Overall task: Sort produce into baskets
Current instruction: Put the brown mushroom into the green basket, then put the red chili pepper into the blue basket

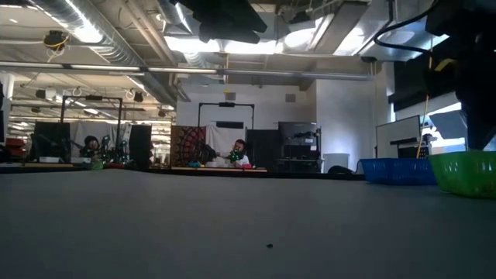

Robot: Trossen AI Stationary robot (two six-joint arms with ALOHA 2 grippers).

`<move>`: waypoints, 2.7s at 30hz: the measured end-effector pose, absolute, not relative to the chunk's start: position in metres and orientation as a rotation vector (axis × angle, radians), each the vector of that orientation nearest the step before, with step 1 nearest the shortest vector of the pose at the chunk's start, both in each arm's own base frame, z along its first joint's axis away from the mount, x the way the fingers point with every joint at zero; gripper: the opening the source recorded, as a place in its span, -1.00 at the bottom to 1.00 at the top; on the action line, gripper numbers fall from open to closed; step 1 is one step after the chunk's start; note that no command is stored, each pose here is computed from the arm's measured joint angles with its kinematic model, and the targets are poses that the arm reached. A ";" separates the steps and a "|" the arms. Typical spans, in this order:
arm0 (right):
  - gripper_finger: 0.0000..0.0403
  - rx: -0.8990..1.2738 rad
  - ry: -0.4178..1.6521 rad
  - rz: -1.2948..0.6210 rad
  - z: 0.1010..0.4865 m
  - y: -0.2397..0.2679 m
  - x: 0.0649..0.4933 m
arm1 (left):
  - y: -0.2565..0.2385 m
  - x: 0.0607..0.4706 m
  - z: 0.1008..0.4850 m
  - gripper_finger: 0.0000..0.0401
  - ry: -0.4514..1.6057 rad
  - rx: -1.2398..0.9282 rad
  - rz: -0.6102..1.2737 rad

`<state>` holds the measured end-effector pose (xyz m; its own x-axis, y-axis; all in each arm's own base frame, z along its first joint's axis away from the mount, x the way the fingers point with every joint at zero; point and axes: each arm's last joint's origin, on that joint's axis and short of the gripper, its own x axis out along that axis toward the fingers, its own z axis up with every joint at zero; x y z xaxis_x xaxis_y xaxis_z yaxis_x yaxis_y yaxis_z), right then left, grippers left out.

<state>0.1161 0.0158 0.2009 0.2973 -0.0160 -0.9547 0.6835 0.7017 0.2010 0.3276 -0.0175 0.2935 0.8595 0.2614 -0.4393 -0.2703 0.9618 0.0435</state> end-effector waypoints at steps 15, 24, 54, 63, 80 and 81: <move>0.22 0.686 0.938 -0.350 0.213 0.019 0.141 | -0.017 0.328 0.294 -0.12 0.458 -0.020 0.279; 0.22 0.404 0.408 -0.182 0.251 0.020 0.177 | -0.001 0.328 0.294 -0.12 0.461 -0.043 0.286; 0.22 0.190 0.204 -0.081 0.244 0.029 0.233 | 0.022 0.310 0.277 -0.12 0.690 -0.045 0.501; 0.22 0.177 0.260 -0.106 0.239 0.029 0.232 | 0.073 0.279 0.261 -0.12 0.968 0.091 0.854; 0.22 0.168 0.364 -0.174 0.225 0.027 0.233 | 0.179 0.238 0.247 -0.13 1.493 -0.003 1.071; 0.22 0.164 0.378 -0.175 0.223 0.027 0.233 | 0.186 0.239 0.245 -0.13 1.527 -0.015 1.077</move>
